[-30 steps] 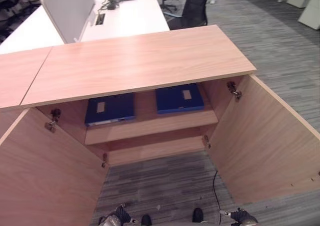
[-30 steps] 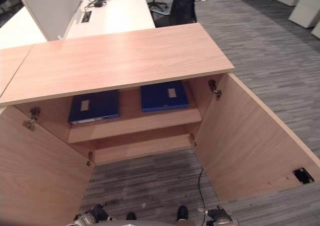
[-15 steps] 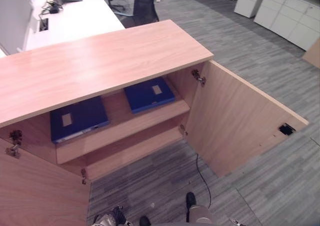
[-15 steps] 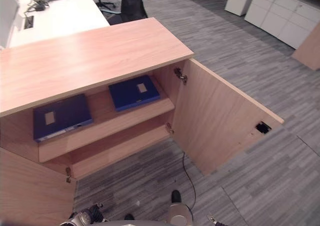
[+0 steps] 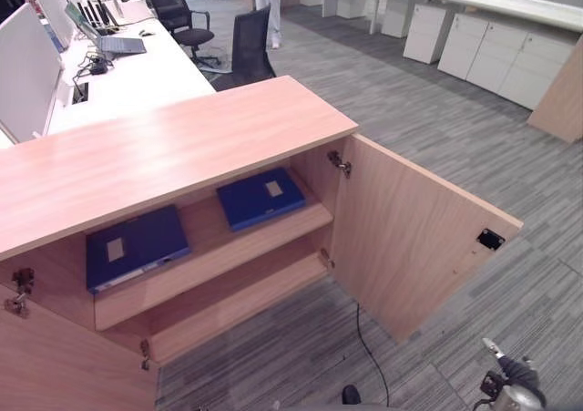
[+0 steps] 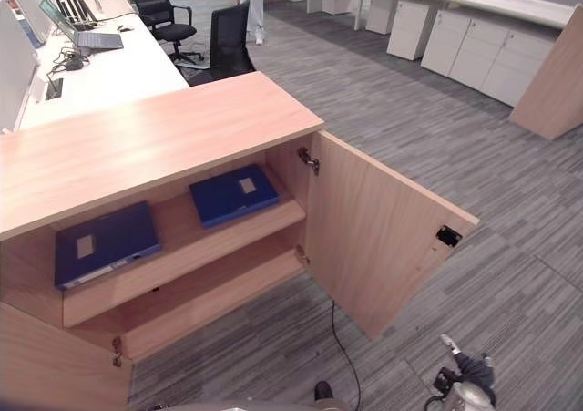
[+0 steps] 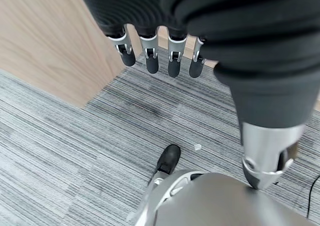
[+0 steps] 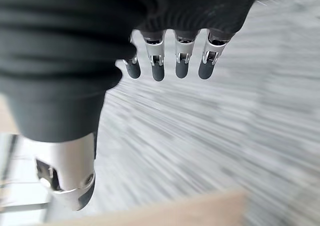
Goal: Put the empty folder in the office cabinet
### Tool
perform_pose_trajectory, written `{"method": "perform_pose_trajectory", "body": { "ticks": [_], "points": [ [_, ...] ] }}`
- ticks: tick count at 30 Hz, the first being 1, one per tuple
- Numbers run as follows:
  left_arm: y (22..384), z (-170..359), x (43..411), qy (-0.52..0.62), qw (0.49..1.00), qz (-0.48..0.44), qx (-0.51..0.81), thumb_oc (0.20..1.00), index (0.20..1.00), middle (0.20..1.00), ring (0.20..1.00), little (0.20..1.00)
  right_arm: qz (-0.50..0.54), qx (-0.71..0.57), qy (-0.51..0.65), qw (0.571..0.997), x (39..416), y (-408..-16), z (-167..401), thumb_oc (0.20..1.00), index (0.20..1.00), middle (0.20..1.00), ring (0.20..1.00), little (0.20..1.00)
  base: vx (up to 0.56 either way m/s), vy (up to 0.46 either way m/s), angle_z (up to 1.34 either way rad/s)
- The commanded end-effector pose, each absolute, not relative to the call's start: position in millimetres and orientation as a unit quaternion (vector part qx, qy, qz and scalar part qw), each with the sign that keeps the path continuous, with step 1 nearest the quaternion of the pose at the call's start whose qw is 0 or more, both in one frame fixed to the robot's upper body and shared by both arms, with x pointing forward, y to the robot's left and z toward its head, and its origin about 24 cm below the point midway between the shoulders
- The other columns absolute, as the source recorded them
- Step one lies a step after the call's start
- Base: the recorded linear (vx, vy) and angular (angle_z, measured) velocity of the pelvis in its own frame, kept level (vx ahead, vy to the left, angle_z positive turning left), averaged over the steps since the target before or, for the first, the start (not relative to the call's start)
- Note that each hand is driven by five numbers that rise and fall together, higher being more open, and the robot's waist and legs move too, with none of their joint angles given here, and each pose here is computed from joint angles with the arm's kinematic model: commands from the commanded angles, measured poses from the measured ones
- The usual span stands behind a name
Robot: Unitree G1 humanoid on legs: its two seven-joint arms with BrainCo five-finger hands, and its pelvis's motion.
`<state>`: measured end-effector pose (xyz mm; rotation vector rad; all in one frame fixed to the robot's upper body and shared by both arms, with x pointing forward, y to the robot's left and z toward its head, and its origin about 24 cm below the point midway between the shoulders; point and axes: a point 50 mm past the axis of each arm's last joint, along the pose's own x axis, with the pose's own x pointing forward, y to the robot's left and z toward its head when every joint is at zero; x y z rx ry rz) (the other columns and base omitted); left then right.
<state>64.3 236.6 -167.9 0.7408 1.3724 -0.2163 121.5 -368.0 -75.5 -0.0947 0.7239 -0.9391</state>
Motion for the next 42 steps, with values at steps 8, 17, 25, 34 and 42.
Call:
{"method": "perform_pose_trajectory", "body": {
  "ticks": [8, 17, 25, 34, 42],
  "points": [
    [246.6, -161.0, 89.3, 0.596, 0.701, -0.113, 0.376, 1.000, 1.000, 1.000, 1.000, 1.000, -0.392, -0.189, 0.175, 0.883, 213.1, -397.2, 18.6, 1.000, 1.000, 1.000, 1.000, 1.000, -0.01, -0.002, -0.01],
    [244.3, -164.0, 76.9, 0.610, 0.691, -0.125, 0.367, 1.000, 1.000, 1.000, 1.000, 1.000, -0.320, -0.262, 0.078, 0.907, 267.1, -397.5, 91.9, 1.000, 1.000, 1.000, 1.000, 1.000, 0.00, 0.000, -0.01],
    [246.0, -163.5, 77.5, 0.606, 0.687, -0.137, 0.376, 1.000, 1.000, 1.000, 1.000, 1.000, -0.249, -0.259, 0.057, 0.931, 307.0, -376.6, 117.2, 1.000, 1.000, 1.000, 1.000, 1.000, 0.00, 0.000, 0.00],
    [238.1, -166.8, 68.8, 0.603, 0.686, -0.154, 0.376, 1.000, 1.000, 1.000, 1.000, 1.000, -0.175, -0.226, 0.081, 0.955, 334.0, -347.5, 112.2, 1.000, 1.000, 1.000, 1.000, 1.000, 0.00, 0.000, 0.00],
    [229.7, -169.7, 62.6, 0.607, 0.681, -0.177, 0.370, 1.000, 1.000, 1.000, 1.000, 1.000, -0.117, -0.234, 0.214, 0.941, 328.2, -329.9, 54.4, 1.000, 1.000, 1.000, 1.000, 1.000, -0.01, -0.001, 0.03]
  ]
}}
